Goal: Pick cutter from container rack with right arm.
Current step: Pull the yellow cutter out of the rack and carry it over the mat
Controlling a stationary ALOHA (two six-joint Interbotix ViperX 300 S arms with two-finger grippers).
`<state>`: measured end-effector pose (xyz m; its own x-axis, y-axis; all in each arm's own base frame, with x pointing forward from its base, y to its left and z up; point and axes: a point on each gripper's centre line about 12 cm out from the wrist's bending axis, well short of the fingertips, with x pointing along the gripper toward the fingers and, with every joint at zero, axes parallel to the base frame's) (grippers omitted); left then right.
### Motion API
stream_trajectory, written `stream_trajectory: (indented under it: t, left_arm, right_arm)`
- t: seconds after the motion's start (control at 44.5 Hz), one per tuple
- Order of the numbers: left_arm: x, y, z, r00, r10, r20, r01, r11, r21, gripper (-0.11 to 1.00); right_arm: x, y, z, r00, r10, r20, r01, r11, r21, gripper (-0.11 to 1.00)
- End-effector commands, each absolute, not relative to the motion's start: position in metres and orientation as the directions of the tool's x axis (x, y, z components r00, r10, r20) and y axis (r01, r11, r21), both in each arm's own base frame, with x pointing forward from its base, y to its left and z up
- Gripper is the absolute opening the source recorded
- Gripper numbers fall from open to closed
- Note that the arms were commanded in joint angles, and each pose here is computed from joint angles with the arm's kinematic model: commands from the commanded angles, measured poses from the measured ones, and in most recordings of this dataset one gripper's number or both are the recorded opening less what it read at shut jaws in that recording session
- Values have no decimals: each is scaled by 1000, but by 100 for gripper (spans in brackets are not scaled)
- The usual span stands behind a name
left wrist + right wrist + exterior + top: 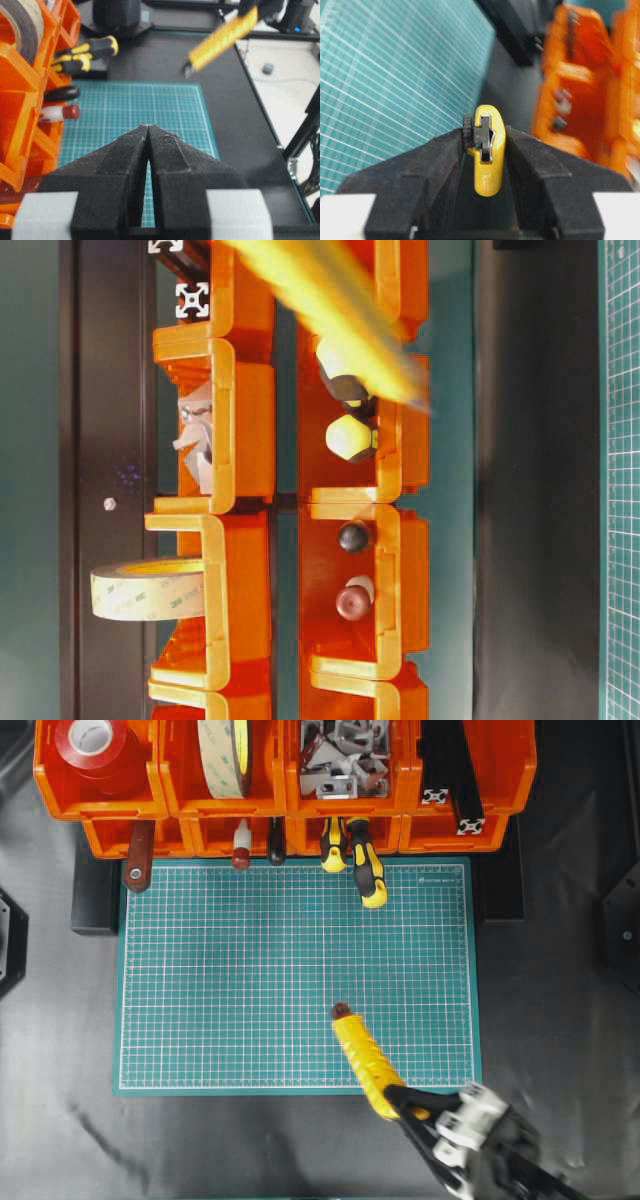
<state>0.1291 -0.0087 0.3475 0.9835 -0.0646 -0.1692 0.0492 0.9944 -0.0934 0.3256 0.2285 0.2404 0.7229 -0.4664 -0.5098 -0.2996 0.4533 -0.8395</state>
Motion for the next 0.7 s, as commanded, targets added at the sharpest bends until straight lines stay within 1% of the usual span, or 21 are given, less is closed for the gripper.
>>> stream_trajectory:
  t: [0.0, 0.112, 0.202, 0.36, 0.495, 0.675]
  left_arm:
    - [130, -9, 357, 987, -64, -145, 50, 994, -94, 1]
    - [130, -8, 356, 987, -61, -148, 48, 995, -93, 1]
    - [132, -8, 355, 986, -55, -156, 41, 995, -92, 1]
    - [133, -8, 354, 986, -56, -159, 42, 995, -94, 1]
    - [133, -8, 352, 985, -54, -162, 39, 995, -91, 1]
    - [133, -7, 354, 986, -47, -157, 33, 995, -92, 1]
  right_arm:
    - [334, 218, 224, 735, -406, -544, -350, 460, -816, 27]
    - [343, 198, 197, 719, -373, -587, -406, 460, -789, 27]
    - [353, 182, 183, 709, -350, -612, -428, 476, -768, 27]
    - [370, 161, 175, 714, -319, -623, -437, 493, -752, 27]
    - [382, 142, 166, 713, -321, -623, -443, 483, -756, 27]
    - [401, 126, 158, 713, -313, -627, -439, 498, -748, 27]
